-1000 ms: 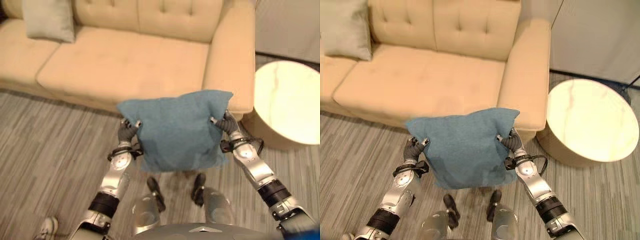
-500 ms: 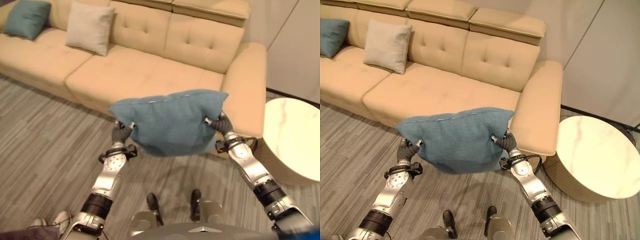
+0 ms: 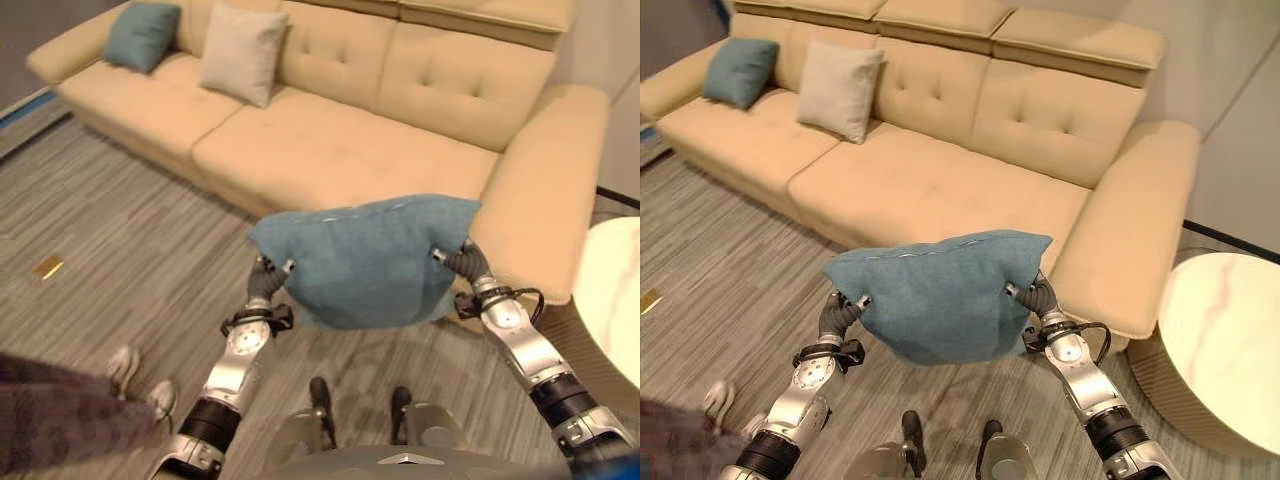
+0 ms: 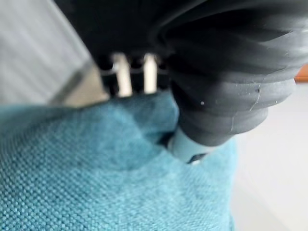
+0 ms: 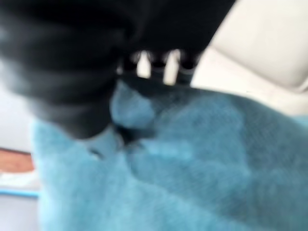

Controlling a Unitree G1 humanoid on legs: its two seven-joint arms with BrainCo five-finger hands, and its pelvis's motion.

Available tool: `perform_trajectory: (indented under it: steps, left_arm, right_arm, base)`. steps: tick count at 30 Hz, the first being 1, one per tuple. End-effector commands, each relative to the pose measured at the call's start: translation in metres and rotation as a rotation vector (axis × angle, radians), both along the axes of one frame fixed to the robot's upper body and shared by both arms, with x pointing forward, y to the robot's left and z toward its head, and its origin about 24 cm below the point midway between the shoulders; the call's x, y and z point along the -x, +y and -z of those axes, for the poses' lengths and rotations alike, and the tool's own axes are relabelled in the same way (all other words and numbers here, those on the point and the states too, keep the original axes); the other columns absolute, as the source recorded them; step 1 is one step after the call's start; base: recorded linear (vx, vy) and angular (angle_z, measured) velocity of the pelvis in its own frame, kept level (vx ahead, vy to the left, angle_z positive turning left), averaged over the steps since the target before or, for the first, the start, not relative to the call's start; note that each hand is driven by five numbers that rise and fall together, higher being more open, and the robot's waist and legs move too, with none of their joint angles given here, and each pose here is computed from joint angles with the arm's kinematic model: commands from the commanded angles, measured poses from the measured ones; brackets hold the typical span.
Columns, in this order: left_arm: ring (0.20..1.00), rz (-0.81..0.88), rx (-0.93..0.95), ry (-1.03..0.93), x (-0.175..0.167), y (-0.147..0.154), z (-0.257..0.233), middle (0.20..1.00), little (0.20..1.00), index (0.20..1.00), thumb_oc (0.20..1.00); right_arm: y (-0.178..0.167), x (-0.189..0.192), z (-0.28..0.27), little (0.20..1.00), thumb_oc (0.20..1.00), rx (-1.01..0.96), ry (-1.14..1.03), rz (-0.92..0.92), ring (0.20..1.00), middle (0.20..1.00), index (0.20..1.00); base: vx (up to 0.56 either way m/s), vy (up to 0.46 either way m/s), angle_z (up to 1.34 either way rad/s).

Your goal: Pick up all the scattered cushions and arrange them neatly on the sofa.

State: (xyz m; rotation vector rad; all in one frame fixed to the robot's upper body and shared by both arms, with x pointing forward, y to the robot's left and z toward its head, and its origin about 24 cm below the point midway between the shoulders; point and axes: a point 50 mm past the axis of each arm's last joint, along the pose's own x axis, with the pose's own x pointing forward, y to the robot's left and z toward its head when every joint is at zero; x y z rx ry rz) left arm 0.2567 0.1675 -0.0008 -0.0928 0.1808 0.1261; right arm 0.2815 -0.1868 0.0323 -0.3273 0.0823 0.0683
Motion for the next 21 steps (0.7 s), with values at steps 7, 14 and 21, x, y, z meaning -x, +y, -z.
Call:
perform_trajectory:
  steps: [7, 14, 21]
  left_arm:
    - [0.200, 0.113, 0.028, -0.262, -0.019, -0.022, -0.049, 0.200, 0.200, 0.200, 0.200]
    - [0.200, 0.133, 0.041, -0.280, -0.020, -0.027, -0.054, 0.200, 0.200, 0.200, 0.200]
    - [0.200, 0.133, 0.027, -0.298, -0.021, -0.023, -0.058, 0.200, 0.200, 0.200, 0.200]
  right_arm:
    - [0.052, -0.009, -0.058, 0.200, 0.200, -0.124, -0.289, -0.213, 0.200, 0.200, 0.200]
    - [0.058, -0.009, -0.061, 0.200, 0.200, -0.127, -0.300, -0.221, 0.200, 0.200, 0.200]
    - [0.077, -0.015, -0.071, 0.200, 0.200, -0.152, -0.319, -0.289, 0.200, 0.200, 0.200]
  base:
    - [0.23, 0.026, -0.29]
    - [0.29, 0.142, -0.24]
    - [0.23, 0.169, -0.13]
